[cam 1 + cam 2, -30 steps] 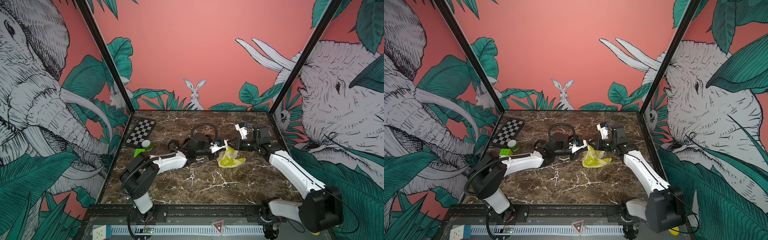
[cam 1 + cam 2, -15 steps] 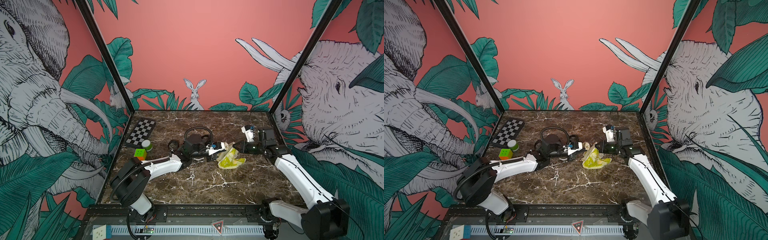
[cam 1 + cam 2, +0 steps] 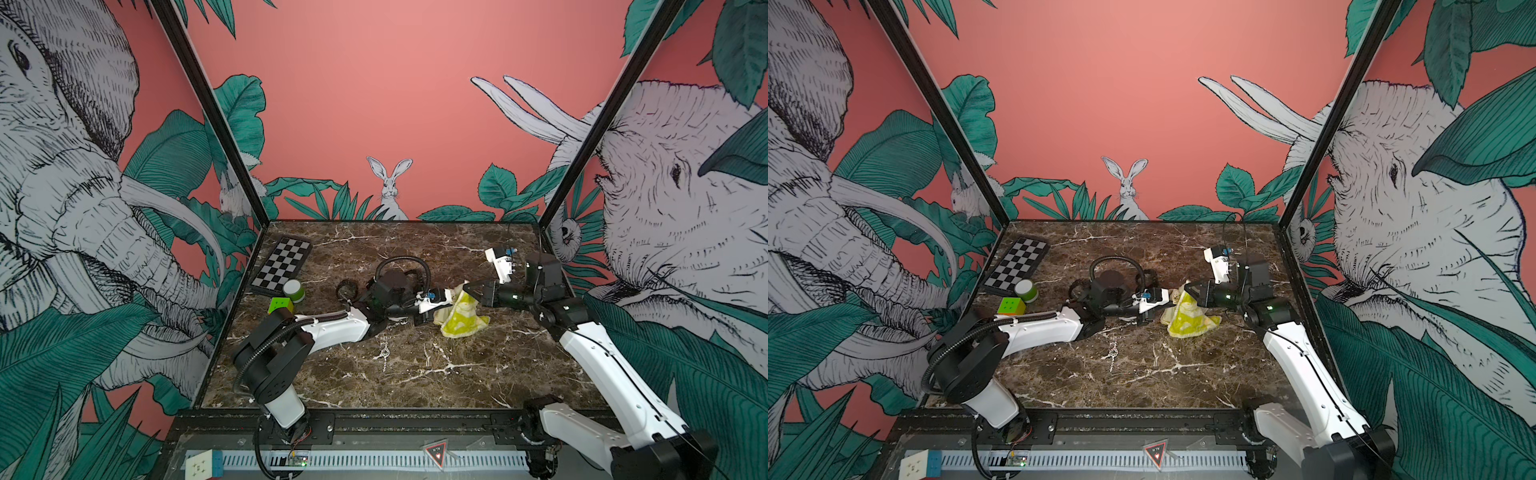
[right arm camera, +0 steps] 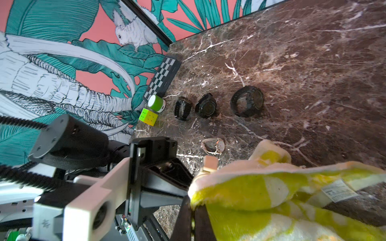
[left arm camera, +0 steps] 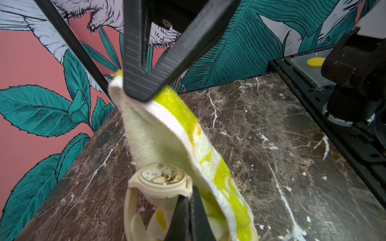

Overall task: Wipe the watch dial
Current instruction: Wipe the dirt from the watch dial.

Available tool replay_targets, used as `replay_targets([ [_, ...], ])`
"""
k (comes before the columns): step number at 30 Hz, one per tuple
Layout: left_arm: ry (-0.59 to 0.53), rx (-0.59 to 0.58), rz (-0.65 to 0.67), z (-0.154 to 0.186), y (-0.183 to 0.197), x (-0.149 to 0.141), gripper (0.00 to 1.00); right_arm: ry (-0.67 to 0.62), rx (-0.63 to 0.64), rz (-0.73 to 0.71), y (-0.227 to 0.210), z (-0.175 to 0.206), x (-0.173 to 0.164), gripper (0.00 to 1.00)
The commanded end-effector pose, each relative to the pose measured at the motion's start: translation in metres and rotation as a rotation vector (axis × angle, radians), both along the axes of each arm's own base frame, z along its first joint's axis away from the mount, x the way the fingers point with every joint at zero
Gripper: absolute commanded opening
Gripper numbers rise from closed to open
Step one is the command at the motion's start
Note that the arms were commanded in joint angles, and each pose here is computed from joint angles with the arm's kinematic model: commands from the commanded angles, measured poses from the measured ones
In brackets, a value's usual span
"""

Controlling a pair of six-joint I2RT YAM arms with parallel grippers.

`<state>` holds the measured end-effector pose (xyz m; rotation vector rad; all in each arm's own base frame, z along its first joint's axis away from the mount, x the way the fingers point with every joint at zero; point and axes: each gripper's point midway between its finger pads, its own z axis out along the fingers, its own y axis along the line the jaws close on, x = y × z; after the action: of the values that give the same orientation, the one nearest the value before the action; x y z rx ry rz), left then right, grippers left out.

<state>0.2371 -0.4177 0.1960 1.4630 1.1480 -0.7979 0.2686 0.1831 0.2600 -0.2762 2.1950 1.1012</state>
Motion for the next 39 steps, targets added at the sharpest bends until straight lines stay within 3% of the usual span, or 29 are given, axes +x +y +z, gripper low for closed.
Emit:
replay_targets([
  [1, -0.043, -0.048, -0.031, 0.021, -0.008, 0.000, 0.00, -0.067, 0.082, 0.055, 0.015, 0.019, -0.001, 0.00],
  [24, -0.180, -0.158, 0.032, 0.067, -0.003, 0.009, 0.00, 0.061, -0.094, -0.021, 0.003, -0.054, 0.006, 0.00],
  [39, -0.174, -0.118, 0.053, 0.055, 0.010, 0.002, 0.00, 0.025, -0.165, -0.066, -0.017, -0.041, 0.000, 0.00],
])
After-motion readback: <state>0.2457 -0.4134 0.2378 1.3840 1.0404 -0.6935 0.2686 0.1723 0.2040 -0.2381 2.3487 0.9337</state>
